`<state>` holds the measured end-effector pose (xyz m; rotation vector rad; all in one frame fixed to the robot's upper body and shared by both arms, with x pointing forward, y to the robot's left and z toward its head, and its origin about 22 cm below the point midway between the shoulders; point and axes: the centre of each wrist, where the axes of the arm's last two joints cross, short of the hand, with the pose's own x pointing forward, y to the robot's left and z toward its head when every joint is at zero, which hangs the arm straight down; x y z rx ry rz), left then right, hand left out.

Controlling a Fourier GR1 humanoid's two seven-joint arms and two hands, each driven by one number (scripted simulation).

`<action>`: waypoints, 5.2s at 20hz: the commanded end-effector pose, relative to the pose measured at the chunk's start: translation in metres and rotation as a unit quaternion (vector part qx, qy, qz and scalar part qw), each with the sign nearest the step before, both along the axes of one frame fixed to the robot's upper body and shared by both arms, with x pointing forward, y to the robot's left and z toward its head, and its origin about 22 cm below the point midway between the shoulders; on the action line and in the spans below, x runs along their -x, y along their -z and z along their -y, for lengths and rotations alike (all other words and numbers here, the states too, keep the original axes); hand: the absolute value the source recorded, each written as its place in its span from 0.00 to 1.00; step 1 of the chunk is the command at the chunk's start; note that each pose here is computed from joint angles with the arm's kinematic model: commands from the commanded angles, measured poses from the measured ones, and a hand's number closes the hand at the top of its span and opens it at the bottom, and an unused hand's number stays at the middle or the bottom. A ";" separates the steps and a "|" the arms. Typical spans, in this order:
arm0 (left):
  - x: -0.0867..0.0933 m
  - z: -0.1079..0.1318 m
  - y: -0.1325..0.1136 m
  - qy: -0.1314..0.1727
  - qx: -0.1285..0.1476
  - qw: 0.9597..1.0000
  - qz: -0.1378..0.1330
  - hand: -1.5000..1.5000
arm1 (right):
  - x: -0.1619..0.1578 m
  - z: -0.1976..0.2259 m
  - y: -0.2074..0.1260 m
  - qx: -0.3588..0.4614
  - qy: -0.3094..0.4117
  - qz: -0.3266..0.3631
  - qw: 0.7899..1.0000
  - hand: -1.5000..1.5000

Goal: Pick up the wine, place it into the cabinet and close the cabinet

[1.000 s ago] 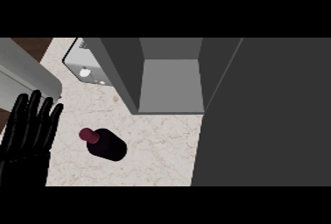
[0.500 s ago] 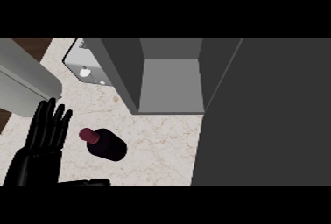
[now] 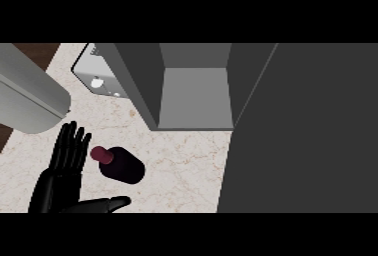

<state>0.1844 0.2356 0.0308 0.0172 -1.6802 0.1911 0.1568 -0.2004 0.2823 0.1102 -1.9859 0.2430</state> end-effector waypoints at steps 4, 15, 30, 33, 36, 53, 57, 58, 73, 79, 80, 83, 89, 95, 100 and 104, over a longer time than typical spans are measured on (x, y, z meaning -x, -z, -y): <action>-0.005 -0.008 0.048 0.000 0.005 1.000 -0.003 0.00 | 0.025 -0.004 -0.005 -0.021 -0.029 0.004 0.999 0.00; -0.006 -0.031 0.086 0.005 0.018 0.999 -0.043 0.00 | 0.018 -0.005 -0.008 -0.014 -0.033 0.013 0.999 0.00; 0.005 -0.047 0.166 0.004 0.069 0.996 -0.051 0.00 | 0.031 0.002 -0.014 -0.004 -0.034 0.016 0.999 0.00; -0.006 -0.023 0.175 0.014 0.071 0.996 -0.049 0.00 | 0.038 -0.004 -0.016 -0.004 -0.047 0.006 0.999 0.00; -0.019 -0.032 0.174 0.021 0.065 0.996 -0.051 0.00 | 0.044 0.002 -0.007 -0.003 -0.043 0.017 0.999 0.00; -0.050 -0.001 0.169 0.095 -0.025 0.995 0.031 1.00 | 0.029 -0.001 -0.007 -0.014 -0.035 0.012 0.999 0.00; -0.043 -0.004 0.175 0.082 -0.035 0.994 0.071 1.00 | 0.023 0.005 -0.011 -0.004 -0.036 0.004 0.999 0.00; -0.056 0.005 0.162 0.085 -0.032 0.992 0.083 1.00 | 0.026 0.008 0.000 -0.019 -0.031 0.001 0.999 0.00; -0.091 0.041 0.087 0.109 -0.046 0.979 0.169 1.00 | 0.023 0.005 -0.001 -0.015 -0.030 -0.012 0.999 0.00; -0.092 0.077 0.030 0.152 0.019 0.974 0.164 1.00 | 0.014 0.008 -0.015 -0.006 -0.039 -0.004 0.999 0.00; -0.099 0.077 0.010 0.150 0.026 0.975 0.164 1.00 | 0.010 0.007 -0.009 -0.015 -0.027 -0.002 1.000 0.00; -0.085 0.105 -0.014 0.151 0.044 0.976 0.149 1.00 | 0.023 0.007 0.002 -0.007 -0.034 -0.012 0.999 0.00; -0.106 0.125 -0.072 0.143 0.036 0.978 0.149 1.00 | 0.011 0.004 -0.016 -0.013 -0.032 -0.004 0.999 0.00; -0.116 0.149 -0.099 0.120 0.036 0.984 0.123 1.00 | 0.011 0.020 -0.008 -0.005 -0.019 -0.001 1.000 0.00; -0.150 0.161 -0.106 0.101 0.023 0.987 0.125 1.00 | 0.011 0.023 -0.001 -0.026 -0.024 0.002 0.999 0.00; -0.155 0.160 -0.092 0.088 0.003 0.988 0.129 1.00 | 0.015 0.015 0.002 -0.020 -0.025 0.005 0.999 0.00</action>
